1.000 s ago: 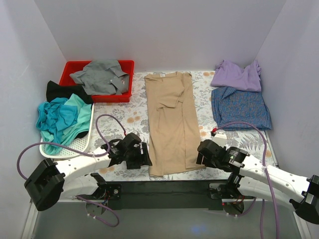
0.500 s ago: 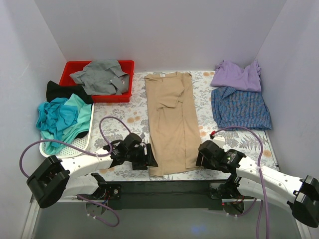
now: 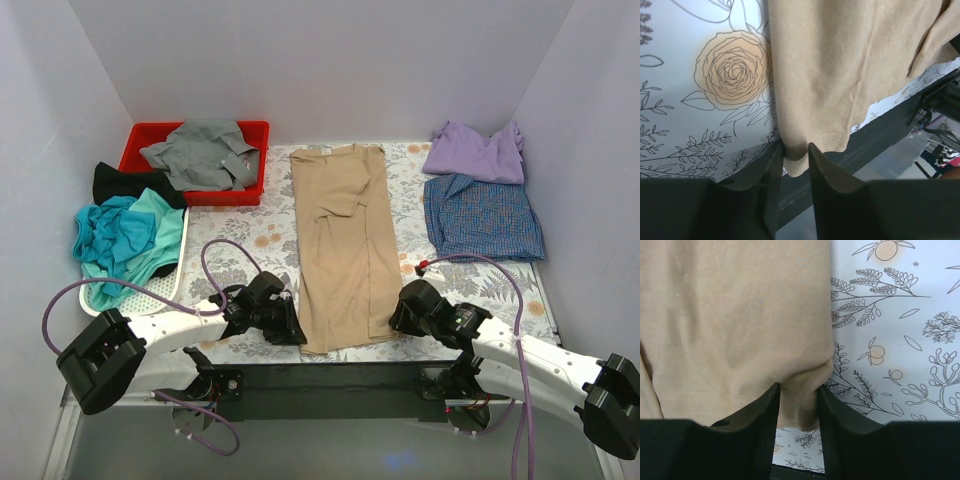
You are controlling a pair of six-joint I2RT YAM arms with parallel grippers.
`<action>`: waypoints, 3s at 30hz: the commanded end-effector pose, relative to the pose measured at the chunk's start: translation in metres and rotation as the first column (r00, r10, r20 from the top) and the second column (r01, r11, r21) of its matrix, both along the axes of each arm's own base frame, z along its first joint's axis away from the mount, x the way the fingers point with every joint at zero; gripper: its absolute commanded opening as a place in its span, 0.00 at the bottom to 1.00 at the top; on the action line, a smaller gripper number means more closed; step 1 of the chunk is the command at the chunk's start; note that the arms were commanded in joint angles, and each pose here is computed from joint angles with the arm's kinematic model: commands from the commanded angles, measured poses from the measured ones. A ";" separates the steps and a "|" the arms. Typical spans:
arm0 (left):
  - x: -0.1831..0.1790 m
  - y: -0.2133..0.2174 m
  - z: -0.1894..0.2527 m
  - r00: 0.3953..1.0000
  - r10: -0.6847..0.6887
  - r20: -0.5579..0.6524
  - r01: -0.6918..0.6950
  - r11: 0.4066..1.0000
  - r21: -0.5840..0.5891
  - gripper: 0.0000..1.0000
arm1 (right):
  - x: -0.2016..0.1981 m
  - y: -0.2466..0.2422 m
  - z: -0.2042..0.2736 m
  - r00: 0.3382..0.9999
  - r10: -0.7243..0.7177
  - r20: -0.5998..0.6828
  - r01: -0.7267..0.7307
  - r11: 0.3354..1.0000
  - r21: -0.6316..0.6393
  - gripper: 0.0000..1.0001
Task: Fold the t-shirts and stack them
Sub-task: Fold the tshirt
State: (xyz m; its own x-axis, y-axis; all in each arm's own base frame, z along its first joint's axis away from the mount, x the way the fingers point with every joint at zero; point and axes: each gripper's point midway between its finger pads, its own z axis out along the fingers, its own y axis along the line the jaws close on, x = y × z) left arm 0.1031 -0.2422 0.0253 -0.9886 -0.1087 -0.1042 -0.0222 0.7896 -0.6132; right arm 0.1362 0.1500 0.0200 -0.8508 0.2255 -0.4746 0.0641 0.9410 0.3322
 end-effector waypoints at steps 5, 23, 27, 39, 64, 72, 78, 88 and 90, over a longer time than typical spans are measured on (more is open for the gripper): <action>-0.006 0.004 -0.009 1.000 -0.012 -0.022 0.012 1.000 0.015 0.01 | -0.020 -0.008 -0.021 0.996 0.035 -0.080 -0.037 0.999 -0.019 0.26; -0.009 0.009 0.045 0.999 -0.023 0.045 0.024 0.999 -0.033 0.00 | -0.024 0.011 0.025 0.988 0.156 -0.015 -0.154 0.984 0.094 0.01; -0.015 0.016 0.051 1.000 -0.004 0.031 0.005 0.999 -0.034 0.00 | -0.020 0.014 0.045 0.984 0.174 0.029 -0.176 0.979 0.106 0.01; 0.035 0.001 0.093 0.983 0.069 0.168 -0.075 0.997 0.032 0.00 | 0.033 0.031 0.104 0.950 0.242 0.196 -0.237 0.970 -0.049 0.01; 0.219 -0.003 0.081 0.946 0.158 0.283 -0.210 0.964 0.165 0.00 | 0.203 0.050 0.107 0.909 0.361 0.208 -0.352 0.933 -0.077 0.01; 0.268 0.013 0.073 0.928 0.199 0.315 -0.260 0.951 0.165 0.00 | 0.242 0.041 0.095 0.920 0.346 0.186 -0.335 0.938 -0.088 0.01; 0.292 0.017 0.067 0.925 0.215 0.313 -0.271 0.951 0.150 0.00 | 0.264 0.034 0.086 0.923 0.344 0.173 -0.332 0.939 -0.092 0.01; 0.320 0.010 0.049 0.921 0.200 0.333 -0.260 0.955 0.144 0.22 | 0.298 0.025 0.081 0.910 0.353 0.216 -0.320 0.931 -0.173 0.54; 0.328 0.014 0.057 0.909 0.195 0.368 -0.268 0.951 0.157 0.24 | 0.308 0.025 0.102 0.891 0.351 0.288 -0.307 0.933 -0.186 0.56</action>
State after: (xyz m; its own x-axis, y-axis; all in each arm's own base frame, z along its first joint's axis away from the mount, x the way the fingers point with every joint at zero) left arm 0.4024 -0.2303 0.0465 -0.8920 -0.2702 -0.3624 -0.0913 0.8928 -0.4410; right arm 0.4083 0.1730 0.0690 -0.8038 -0.1259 -0.5815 -0.2960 0.9324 0.2072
